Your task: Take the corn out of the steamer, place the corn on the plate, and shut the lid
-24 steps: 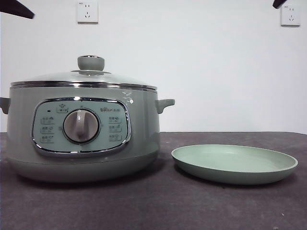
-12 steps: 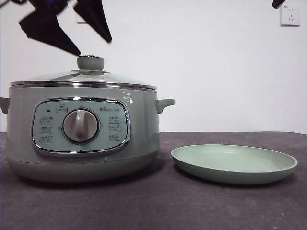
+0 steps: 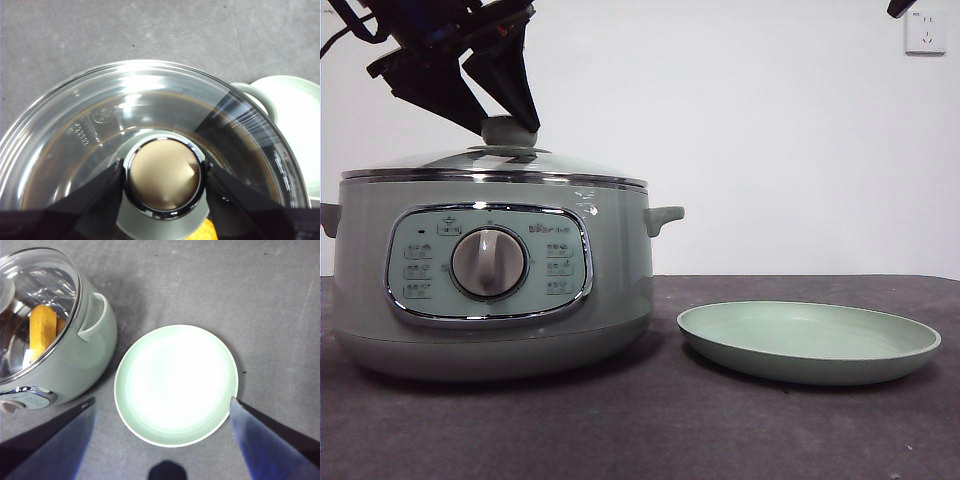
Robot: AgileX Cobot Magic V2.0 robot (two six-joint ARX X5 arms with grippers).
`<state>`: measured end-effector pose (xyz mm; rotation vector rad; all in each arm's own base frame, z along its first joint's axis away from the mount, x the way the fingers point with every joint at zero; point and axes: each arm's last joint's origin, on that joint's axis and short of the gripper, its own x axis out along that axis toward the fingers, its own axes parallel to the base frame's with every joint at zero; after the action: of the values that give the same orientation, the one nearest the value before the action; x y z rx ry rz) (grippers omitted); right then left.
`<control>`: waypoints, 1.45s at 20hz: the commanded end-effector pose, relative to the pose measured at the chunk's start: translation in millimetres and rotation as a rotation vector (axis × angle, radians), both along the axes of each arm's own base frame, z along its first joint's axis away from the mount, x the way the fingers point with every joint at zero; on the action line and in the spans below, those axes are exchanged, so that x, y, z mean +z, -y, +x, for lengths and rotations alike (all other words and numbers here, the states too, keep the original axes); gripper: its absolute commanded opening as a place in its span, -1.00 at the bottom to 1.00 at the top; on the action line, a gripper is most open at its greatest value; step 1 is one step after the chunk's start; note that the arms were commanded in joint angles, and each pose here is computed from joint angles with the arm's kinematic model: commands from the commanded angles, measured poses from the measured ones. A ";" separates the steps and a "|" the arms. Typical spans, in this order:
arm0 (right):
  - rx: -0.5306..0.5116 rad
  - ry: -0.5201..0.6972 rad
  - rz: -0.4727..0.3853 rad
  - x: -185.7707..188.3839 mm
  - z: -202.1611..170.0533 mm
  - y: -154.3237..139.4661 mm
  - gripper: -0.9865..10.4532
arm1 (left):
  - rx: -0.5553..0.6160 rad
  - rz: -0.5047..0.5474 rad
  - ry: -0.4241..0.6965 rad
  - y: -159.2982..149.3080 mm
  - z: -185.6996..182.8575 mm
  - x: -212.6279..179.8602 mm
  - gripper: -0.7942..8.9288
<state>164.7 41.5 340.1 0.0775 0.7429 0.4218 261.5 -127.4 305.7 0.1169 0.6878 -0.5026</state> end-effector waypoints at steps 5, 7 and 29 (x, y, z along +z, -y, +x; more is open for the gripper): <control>-0.006 0.003 0.019 1.1 0.8 -1.1 -0.06 | -0.017 0.017 0.056 1.4 0.6 3.7 -0.85; 0.040 0.025 0.061 3.6 2.2 -5.3 -0.06 | 0.013 0.005 0.112 -2.1 -3.4 18.8 -0.85; 0.621 -0.116 -0.164 -34.8 116.1 -258.1 -0.06 | 0.464 0.031 0.543 -107.7 -191.6 133.0 -0.85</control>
<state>278.3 295.3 312.6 -0.2570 0.9033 0.9424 74.3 -22.0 431.2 0.1290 0.2371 -0.0095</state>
